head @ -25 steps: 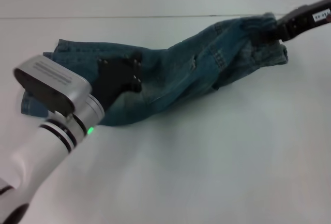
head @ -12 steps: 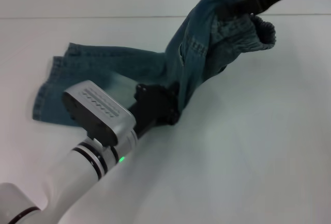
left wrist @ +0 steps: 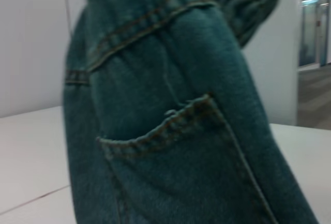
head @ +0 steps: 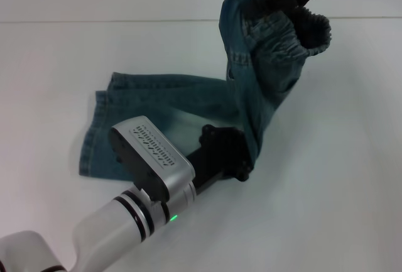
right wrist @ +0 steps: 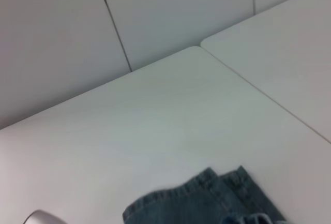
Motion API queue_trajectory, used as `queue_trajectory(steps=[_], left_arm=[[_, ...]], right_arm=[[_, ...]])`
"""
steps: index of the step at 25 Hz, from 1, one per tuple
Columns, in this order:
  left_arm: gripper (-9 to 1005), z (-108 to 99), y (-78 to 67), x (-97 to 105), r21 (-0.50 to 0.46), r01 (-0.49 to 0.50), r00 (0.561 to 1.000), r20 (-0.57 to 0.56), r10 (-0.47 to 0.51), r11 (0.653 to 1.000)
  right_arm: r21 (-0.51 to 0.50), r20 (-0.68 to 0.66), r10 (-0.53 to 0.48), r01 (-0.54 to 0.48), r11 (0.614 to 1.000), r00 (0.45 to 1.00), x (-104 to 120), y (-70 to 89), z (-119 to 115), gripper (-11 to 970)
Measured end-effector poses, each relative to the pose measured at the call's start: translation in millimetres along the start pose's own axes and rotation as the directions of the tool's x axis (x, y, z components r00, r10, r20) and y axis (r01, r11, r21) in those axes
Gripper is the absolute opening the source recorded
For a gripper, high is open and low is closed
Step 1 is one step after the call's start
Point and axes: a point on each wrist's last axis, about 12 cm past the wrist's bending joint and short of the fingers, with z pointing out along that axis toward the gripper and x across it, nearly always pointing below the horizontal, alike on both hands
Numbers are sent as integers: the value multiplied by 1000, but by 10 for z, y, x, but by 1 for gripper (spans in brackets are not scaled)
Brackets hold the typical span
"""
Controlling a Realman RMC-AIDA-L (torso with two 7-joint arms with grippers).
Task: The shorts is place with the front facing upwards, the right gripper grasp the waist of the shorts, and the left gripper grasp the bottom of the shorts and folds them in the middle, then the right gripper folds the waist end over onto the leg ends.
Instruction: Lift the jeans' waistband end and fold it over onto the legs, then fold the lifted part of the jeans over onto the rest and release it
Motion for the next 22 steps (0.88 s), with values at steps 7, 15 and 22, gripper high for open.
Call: queue_trajectory(steps=[7, 15, 22], left_arm=[[33, -42, -28, 5, -21, 32, 999, 24, -32, 999], [43, -477, 299, 135, -225, 188, 972, 179, -149, 956], [52, -936, 603, 246, -346, 342, 919, 316, -235, 874]], right_arm=[[2, -10, -15, 15, 1000, 1000, 6, -3, 53, 86], [4, -35, -13, 14, 1000, 999, 55, -36, 184, 84], [-17, -88, -44, 43, 999, 995, 34, -37, 466, 79]])
